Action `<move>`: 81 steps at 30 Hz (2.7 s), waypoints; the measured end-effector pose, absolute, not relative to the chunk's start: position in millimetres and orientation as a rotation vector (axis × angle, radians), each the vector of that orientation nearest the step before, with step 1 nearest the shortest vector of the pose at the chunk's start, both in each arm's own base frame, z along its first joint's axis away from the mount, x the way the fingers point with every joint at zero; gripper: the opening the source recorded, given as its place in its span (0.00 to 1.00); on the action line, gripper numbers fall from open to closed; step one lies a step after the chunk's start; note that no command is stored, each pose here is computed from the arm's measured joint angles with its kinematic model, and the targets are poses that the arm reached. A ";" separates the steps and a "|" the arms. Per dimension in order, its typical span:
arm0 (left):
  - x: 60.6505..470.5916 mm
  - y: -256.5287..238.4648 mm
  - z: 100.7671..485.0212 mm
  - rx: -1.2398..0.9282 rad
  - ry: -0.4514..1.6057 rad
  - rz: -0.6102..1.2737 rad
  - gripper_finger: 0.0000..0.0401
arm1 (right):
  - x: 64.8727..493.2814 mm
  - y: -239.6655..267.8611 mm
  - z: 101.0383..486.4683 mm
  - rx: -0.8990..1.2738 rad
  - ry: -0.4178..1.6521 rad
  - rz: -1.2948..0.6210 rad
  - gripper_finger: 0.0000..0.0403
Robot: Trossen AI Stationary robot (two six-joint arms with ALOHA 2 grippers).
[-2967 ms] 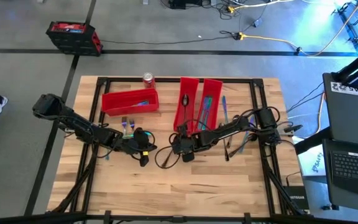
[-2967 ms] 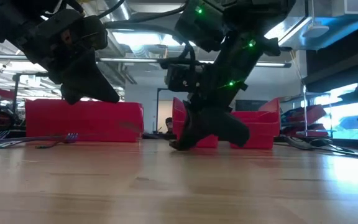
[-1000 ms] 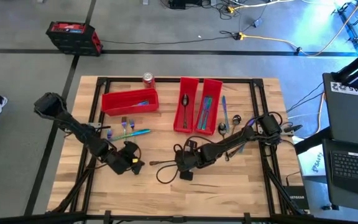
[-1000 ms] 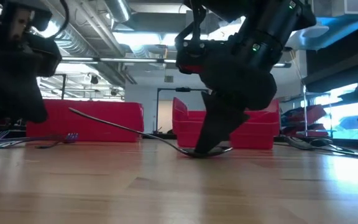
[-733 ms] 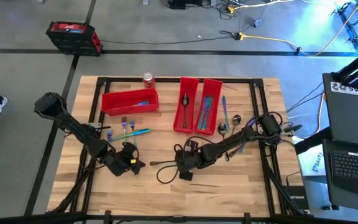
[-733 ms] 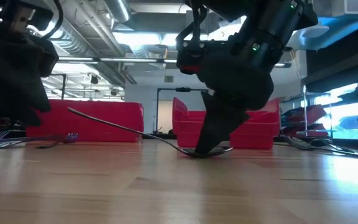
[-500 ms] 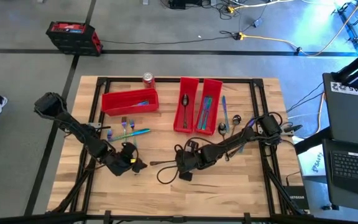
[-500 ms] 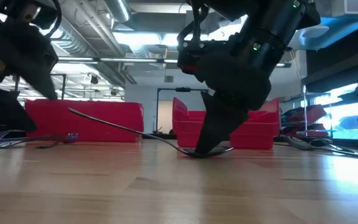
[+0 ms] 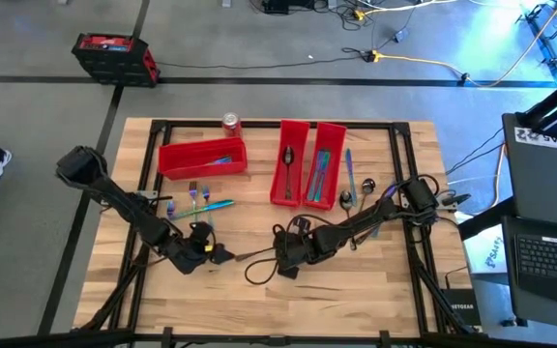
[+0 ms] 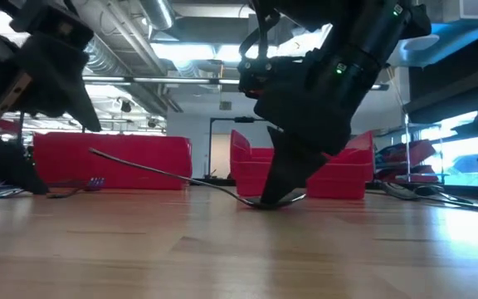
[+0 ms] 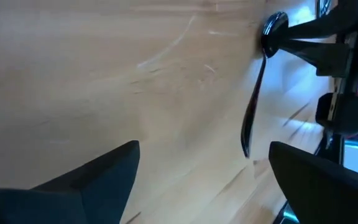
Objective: Sort silverware
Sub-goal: Put the black spoon into the middle red bin
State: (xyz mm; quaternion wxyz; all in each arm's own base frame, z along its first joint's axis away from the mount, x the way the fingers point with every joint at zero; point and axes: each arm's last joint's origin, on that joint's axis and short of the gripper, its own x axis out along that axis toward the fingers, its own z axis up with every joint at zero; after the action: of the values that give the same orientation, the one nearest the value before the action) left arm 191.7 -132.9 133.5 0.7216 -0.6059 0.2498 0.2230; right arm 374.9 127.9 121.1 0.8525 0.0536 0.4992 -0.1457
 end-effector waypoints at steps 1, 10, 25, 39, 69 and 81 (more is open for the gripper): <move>193.5 -133.9 131.7 -1.354 0.546 0.492 0.86 | 374.9 127.8 121.0 0.115 1.052 -0.306 0.00; 210.3 -141.7 118.1 -1.442 0.466 0.440 0.86 | 375.2 128.6 121.2 0.213 1.048 -0.331 0.00; 214.7 -140.1 116.0 -1.399 0.414 0.465 0.86 | 374.1 129.0 118.8 0.255 1.031 -0.334 0.00; 217.7 -134.7 116.3 -1.387 0.377 0.490 0.86 | 365.4 141.8 108.8 0.233 0.920 -0.364 0.00; 228.4 -126.6 120.6 -1.374 0.417 0.416 0.79 | 367.2 140.7 109.2 0.218 0.870 -0.407 0.00; 230.7 -126.5 123.3 -1.426 0.391 0.404 0.78 | 360.3 141.5 102.7 0.246 0.871 -0.396 0.00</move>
State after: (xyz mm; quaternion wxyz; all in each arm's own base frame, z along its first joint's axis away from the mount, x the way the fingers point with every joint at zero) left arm 230.7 -126.5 123.3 0.7205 -0.6452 0.1767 0.1827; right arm 360.3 141.5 102.7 0.8806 0.1182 0.4178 -0.1898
